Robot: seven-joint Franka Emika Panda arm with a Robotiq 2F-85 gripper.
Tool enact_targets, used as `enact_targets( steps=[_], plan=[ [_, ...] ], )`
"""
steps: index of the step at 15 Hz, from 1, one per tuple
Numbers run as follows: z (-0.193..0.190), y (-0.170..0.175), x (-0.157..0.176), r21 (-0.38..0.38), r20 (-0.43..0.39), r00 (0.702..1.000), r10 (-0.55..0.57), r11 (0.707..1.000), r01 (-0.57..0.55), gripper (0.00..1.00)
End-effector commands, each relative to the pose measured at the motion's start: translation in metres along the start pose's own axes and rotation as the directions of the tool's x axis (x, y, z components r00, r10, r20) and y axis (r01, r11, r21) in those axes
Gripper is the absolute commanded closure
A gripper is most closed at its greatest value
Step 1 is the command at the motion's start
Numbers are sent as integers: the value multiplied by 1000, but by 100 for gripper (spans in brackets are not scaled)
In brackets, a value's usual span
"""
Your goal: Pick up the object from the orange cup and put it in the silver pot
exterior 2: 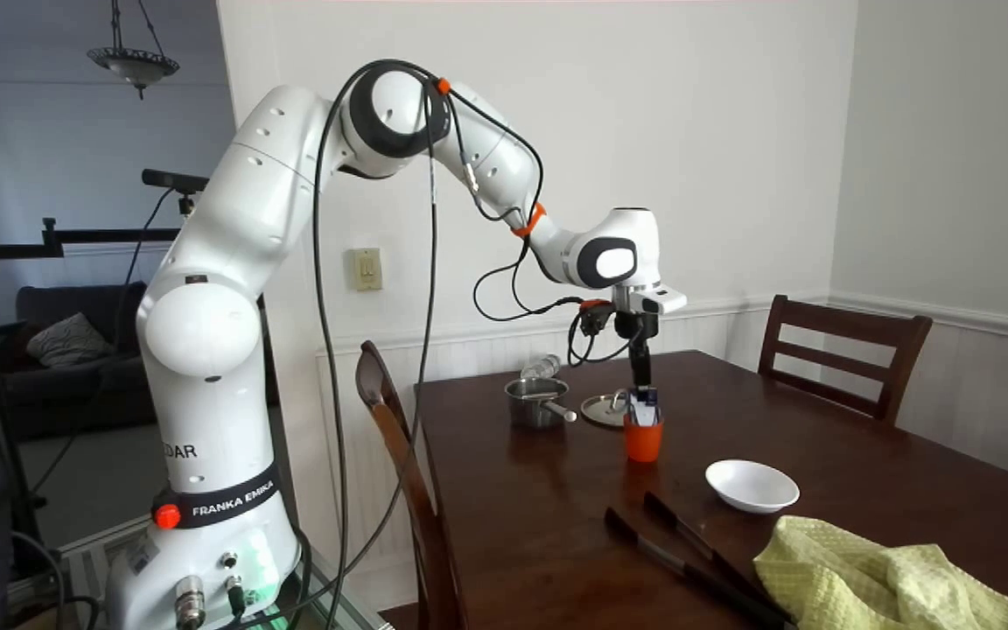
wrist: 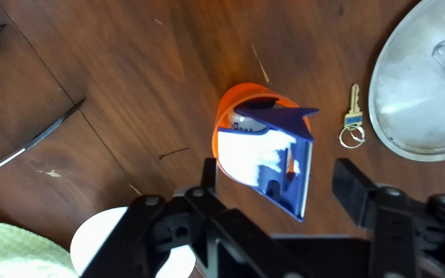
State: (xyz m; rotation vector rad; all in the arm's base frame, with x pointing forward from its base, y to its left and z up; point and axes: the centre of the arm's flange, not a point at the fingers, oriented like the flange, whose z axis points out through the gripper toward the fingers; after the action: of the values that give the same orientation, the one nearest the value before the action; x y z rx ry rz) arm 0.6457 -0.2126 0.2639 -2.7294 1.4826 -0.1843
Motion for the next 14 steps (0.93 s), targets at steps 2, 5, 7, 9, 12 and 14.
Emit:
enact_targets(
  steps=[2, 5, 7, 9, 12, 14],
  plan=[
    [21, -16, 21, -5, 31, 999, 24, 1000, -24, 46],
    [14, -18, 24, -15, 36, 999, 16, 1000, -15, 71],
    [4, -17, 24, -17, 48, 999, 13, 1000, -12, 87],
    [-2, -19, 24, -28, 61, 998, 3, 1000, -1, 100],
    [-5, -19, 23, -50, 85, 996, -3, 999, 8, 100],
    [-12, -18, 22, -54, 100, 995, -7, 998, 13, 98]
  ],
)
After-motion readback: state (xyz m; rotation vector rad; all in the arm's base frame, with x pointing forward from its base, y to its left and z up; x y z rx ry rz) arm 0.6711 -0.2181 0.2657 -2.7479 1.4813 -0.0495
